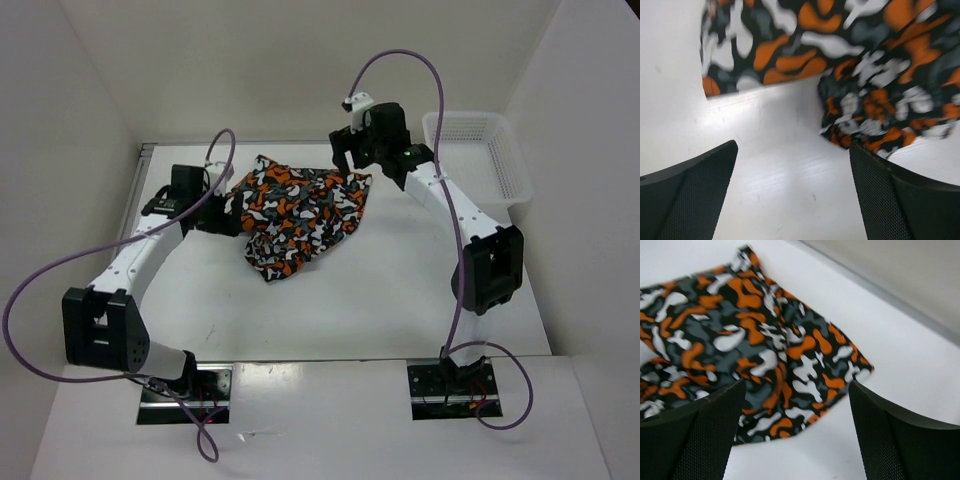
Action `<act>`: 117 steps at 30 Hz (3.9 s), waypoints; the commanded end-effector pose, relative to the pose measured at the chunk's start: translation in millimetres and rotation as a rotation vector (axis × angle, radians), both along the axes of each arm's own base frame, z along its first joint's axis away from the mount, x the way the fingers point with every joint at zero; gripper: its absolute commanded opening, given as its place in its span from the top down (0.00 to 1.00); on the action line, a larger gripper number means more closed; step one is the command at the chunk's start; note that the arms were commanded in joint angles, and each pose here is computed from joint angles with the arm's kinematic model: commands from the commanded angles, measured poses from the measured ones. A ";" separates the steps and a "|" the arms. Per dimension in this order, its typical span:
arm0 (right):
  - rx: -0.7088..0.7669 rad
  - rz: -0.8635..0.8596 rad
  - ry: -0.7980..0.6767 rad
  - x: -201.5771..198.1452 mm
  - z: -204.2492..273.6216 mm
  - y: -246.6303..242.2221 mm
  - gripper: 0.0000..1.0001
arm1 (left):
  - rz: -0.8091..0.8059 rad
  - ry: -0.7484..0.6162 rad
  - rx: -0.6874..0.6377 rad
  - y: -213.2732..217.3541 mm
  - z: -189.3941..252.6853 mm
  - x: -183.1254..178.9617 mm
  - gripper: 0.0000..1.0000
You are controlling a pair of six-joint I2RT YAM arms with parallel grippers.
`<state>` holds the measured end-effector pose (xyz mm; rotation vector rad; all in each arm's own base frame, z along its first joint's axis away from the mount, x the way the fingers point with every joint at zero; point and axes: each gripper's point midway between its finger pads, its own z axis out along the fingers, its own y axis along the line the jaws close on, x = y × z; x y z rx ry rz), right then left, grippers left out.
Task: Fold and stack the shorts
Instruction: Move the shorts to the center of the board
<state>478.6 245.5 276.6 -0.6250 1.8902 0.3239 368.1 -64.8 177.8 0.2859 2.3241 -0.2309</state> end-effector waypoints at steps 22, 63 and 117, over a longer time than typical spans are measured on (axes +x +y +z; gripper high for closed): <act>-0.016 0.427 0.441 -145.5 -147.3 76.9 0.17 | 0.015 0.284 -0.155 21.7 -125.6 61.9 0.01; -0.284 -0.481 -0.635 -12.1 196.5 -118.1 1.00 | 0.403 -0.756 0.097 126.1 335.2 41.9 1.00; -0.076 0.050 0.391 -120.1 -158.9 -47.0 0.08 | 0.281 0.025 0.037 80.5 -26.5 -129.8 0.05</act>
